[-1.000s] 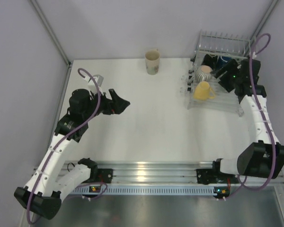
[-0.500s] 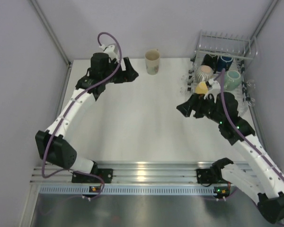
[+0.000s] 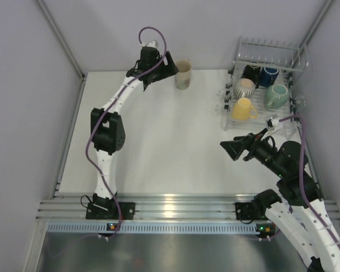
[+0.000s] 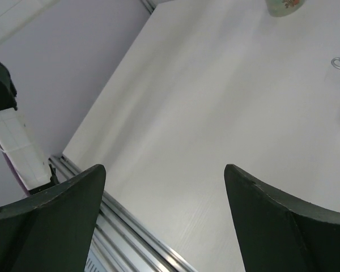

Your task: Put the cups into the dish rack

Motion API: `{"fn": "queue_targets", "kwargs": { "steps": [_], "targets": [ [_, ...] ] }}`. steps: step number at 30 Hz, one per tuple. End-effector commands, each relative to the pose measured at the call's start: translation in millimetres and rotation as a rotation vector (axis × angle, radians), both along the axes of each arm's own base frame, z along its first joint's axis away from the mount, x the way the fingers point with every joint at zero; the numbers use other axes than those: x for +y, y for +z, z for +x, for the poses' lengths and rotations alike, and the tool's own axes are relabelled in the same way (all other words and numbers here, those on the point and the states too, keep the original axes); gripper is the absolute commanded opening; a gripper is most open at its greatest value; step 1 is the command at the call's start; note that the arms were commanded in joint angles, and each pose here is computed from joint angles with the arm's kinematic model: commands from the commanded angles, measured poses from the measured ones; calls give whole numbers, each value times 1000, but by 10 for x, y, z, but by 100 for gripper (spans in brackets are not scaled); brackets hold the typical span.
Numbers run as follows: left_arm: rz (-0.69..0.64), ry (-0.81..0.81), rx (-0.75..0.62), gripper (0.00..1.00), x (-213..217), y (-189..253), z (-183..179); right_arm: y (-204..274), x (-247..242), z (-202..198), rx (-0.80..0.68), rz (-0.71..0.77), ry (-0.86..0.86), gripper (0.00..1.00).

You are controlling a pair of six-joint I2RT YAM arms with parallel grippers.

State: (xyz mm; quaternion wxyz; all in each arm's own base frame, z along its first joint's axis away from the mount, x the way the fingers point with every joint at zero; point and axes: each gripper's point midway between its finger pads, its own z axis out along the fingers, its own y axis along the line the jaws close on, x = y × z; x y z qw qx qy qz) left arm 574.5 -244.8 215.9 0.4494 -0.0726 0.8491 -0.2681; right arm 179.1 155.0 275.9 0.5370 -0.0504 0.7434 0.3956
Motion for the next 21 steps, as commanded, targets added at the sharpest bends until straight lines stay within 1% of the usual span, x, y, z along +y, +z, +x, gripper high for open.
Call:
{"fn": "queue_targets", "kwargs": {
  "steps": [1, 4, 7, 11, 16, 21],
  "targets": [
    [-72, 55, -81, 88, -60, 227, 318, -47, 31, -29, 7, -20, 25, 86],
    [-121, 74, -97, 87, -107, 155, 495, -95, 47, -42, 21, -47, 45, 86],
    [-148, 104, -106, 87, -113, 35, 611, -126, 42, -60, 23, -60, 52, 87],
    [-201, 111, -135, 87, -121, 4, 721, -132, -4, -77, 13, -67, 33, 87],
    [-253, 125, -154, 86, -163, -63, 817, -168, -45, -72, 11, -82, 14, 88],
    [-271, 148, -113, 84, -171, -264, 848, -198, -24, -64, 26, -91, 26, 88]
  ]
}}
